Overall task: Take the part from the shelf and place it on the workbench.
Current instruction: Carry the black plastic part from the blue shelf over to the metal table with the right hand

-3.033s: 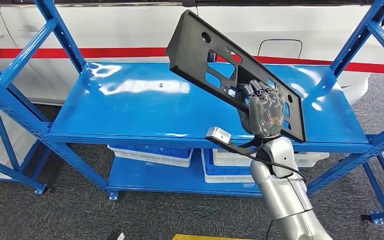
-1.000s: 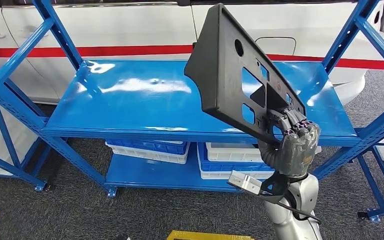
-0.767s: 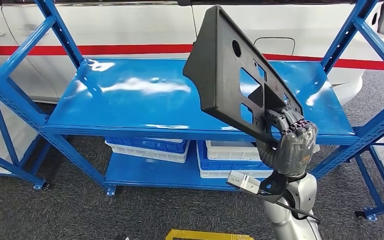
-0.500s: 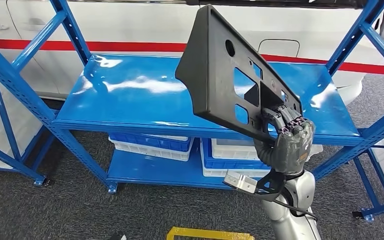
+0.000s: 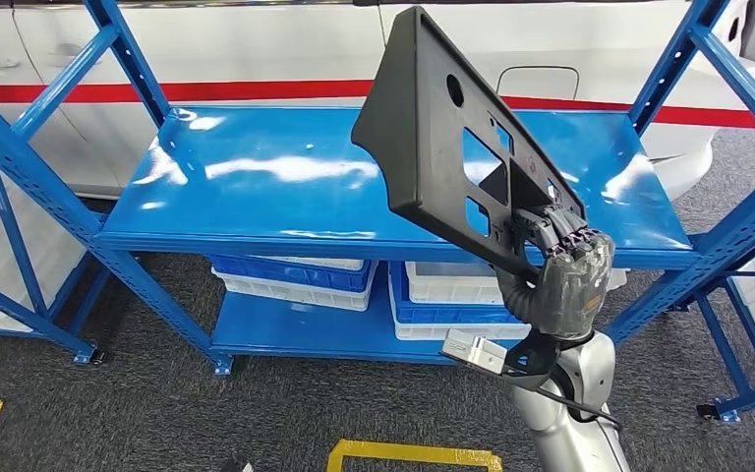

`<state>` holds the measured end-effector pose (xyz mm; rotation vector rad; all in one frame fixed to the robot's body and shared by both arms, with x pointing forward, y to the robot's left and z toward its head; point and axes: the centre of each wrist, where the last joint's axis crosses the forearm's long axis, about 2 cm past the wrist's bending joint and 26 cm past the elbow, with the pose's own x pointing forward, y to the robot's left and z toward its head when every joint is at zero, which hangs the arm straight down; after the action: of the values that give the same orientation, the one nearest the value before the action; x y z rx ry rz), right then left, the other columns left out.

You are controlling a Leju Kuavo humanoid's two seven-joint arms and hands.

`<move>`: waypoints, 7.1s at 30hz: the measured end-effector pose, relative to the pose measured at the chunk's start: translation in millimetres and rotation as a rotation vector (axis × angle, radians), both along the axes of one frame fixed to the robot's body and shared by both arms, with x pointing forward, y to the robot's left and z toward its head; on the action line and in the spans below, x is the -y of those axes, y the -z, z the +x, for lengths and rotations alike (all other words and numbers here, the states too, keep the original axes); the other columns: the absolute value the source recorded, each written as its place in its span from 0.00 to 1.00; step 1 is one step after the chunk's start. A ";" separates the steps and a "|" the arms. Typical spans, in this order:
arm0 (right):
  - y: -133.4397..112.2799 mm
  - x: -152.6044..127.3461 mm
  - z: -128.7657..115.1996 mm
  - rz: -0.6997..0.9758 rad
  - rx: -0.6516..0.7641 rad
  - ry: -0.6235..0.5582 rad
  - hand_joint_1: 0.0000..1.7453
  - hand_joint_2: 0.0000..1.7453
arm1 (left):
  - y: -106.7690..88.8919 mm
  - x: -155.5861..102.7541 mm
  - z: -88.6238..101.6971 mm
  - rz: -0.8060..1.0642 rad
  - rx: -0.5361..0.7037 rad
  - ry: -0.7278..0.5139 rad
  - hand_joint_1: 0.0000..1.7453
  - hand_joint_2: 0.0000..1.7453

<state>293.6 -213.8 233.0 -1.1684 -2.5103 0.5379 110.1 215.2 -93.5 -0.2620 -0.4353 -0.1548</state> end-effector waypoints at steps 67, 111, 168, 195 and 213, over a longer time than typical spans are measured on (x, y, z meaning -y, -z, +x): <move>16.4 -2.0 -10.0 -0.025 -0.045 -0.027 1.00 1.00 | 5.0 24.2 -44.0 0.003 0.067 -0.125 0.00 1.00; 16.4 17.1 -32.1 -0.012 0.012 -0.040 1.00 1.00 | 2.9 41.1 -53.0 0.019 0.034 -0.213 0.00 1.00; 22.5 8.3 -21.5 -0.015 -0.016 -0.117 1.00 1.00 | 3.1 38.2 -49.7 0.071 0.049 -0.359 0.00 1.00; 22.9 7.2 -12.9 -0.036 -0.016 -0.143 1.00 1.00 | 2.7 40.9 -52.0 0.083 0.049 -0.381 0.00 1.00; 27.3 15.6 -12.0 -0.076 -0.023 -0.108 1.00 1.00 | 2.2 43.7 -52.5 0.088 0.034 -0.399 0.00 1.00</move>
<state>281.6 -229.4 205.6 -1.0503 -2.5653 0.6756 57.5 171.6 -95.7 -0.0825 -0.5046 0.2122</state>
